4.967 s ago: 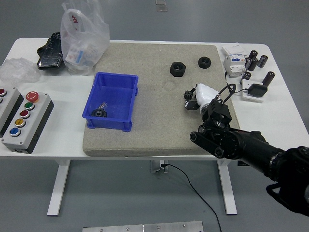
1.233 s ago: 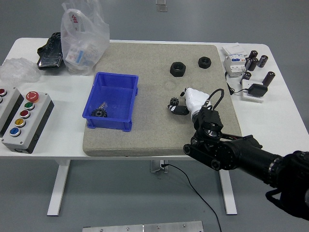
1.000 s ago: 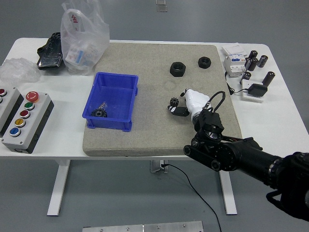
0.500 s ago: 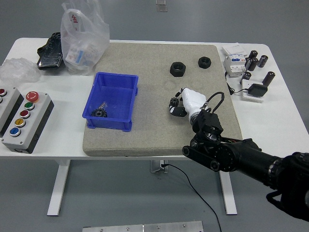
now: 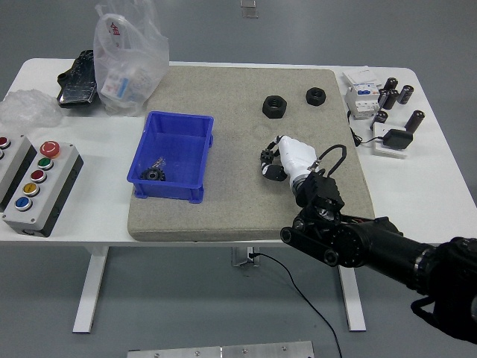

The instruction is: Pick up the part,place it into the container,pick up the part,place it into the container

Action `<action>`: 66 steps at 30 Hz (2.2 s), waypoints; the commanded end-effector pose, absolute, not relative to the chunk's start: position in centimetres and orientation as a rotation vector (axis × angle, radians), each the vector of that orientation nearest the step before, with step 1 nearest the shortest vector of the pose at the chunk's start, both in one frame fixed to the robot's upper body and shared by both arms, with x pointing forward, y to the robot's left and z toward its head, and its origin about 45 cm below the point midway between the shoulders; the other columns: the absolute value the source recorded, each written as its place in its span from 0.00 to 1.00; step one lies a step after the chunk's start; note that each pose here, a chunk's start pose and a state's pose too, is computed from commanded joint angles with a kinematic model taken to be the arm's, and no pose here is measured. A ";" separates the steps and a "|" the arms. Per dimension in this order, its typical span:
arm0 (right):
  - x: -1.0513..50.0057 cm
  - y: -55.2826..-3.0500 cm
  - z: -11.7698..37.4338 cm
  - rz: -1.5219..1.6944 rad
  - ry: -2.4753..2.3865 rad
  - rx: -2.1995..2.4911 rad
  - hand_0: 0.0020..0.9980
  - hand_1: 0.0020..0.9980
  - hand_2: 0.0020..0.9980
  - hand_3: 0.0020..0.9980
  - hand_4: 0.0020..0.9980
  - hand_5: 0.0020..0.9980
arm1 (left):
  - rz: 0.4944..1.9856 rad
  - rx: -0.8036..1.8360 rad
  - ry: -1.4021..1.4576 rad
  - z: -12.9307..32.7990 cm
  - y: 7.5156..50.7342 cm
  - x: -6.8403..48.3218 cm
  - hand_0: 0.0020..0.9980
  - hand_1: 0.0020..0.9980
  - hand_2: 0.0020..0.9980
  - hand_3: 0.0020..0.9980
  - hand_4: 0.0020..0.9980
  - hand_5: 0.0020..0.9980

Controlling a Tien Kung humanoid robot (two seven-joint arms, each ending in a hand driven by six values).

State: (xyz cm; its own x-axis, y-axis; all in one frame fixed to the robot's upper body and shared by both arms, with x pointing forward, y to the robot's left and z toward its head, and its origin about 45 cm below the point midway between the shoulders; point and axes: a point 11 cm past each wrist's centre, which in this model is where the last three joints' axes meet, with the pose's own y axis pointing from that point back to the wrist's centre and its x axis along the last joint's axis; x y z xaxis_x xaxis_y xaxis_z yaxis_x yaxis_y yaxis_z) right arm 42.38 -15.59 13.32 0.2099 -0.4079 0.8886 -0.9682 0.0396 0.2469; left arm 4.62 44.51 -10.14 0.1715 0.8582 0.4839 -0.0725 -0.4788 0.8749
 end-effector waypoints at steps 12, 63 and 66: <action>42.0 -11.8 17.7 0.791 -1.462 1.692 0.39 0.61 0.54 0.56 0.48 0.19 | 1.435 1.639 0.779 -10.1 44.8 4.1 0.69 0.57 0.55 0.61 0.56 0.15; 39.7 -8.7 21.7 0.865 -1.484 1.878 0.49 0.69 0.73 0.74 0.69 0.36 | 1.429 1.635 0.787 -10.2 44.6 4.0 0.69 0.57 0.55 0.61 0.56 0.16; 40.3 -11.9 21.8 0.796 -1.586 1.868 0.49 0.69 0.73 0.74 0.69 0.36 | 1.432 1.634 0.796 -10.3 44.5 3.7 0.69 0.57 0.55 0.61 0.56 0.16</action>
